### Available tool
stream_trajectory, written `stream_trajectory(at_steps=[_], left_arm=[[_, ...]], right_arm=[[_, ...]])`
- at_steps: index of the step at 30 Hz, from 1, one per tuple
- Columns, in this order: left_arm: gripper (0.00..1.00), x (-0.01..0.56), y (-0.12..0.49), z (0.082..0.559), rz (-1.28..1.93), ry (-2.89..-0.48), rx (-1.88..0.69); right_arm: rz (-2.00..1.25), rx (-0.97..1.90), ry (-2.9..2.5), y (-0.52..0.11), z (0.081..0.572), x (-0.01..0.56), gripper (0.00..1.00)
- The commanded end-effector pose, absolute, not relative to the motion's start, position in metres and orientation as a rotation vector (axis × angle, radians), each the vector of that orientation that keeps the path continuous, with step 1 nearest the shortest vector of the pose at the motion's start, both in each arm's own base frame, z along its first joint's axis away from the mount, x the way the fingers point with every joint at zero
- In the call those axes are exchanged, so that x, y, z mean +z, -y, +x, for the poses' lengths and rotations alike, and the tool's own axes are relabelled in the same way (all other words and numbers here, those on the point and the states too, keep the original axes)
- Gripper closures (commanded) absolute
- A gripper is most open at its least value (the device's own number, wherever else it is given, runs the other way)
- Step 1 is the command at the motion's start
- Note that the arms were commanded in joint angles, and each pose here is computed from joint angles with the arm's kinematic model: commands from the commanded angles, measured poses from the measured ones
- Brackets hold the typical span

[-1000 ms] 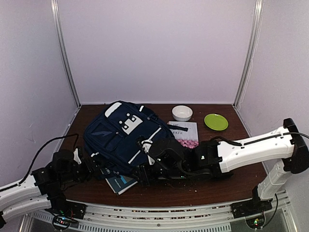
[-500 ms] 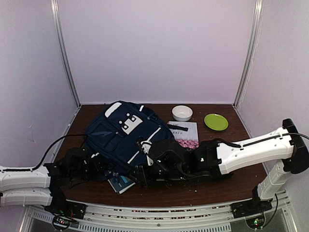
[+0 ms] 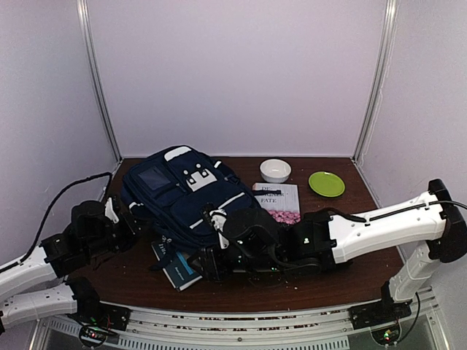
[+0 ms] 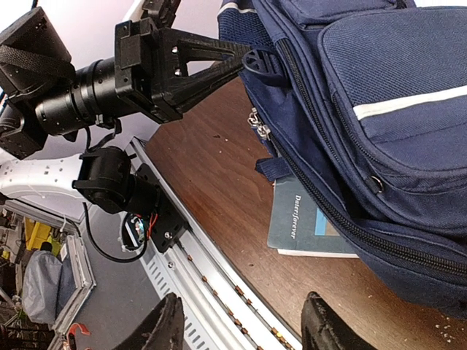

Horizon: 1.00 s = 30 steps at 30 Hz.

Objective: Pack the student bag
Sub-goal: Adjust the student bag at the center of the board, then unzip the student bag at the center of the board.

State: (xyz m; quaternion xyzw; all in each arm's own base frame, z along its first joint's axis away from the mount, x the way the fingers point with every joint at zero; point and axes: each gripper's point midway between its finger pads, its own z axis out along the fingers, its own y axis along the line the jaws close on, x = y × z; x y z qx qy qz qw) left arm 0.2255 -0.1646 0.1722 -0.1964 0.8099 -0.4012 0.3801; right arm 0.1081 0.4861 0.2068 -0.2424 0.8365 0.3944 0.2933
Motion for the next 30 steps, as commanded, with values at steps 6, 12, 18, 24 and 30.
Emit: stream_trajectory(at_steps=[6, 12, 18, 24, 30], left_arm=[[1.0, 0.267, 0.181, 0.247, -0.462, -1.832, -1.185], [1.0, 0.295, 0.199, 0.259, -0.422, -1.806, -1.232], [1.0, 0.32, 0.227, 0.26, -0.368, -1.777, -1.338], [1.0, 0.326, 0.241, 0.255, -0.339, -1.776, -1.384], [1.0, 0.319, 0.244, 0.251, -0.379, -1.794, -1.419]], right_arm=[[-0.533, 1.22, -2.072, -0.503, 0.112, 0.271, 0.48], [-0.544, 1.216, -2.025, -0.488, 0.112, 0.286, 0.48], [-0.54, 1.25, -2.126, -0.498, 0.11, 0.247, 0.48], [-0.383, 1.35, -2.09, -0.509, 0.127, 0.248, 0.47], [-0.185, 1.297, -2.073, -0.503, 0.158, 0.238, 0.49]])
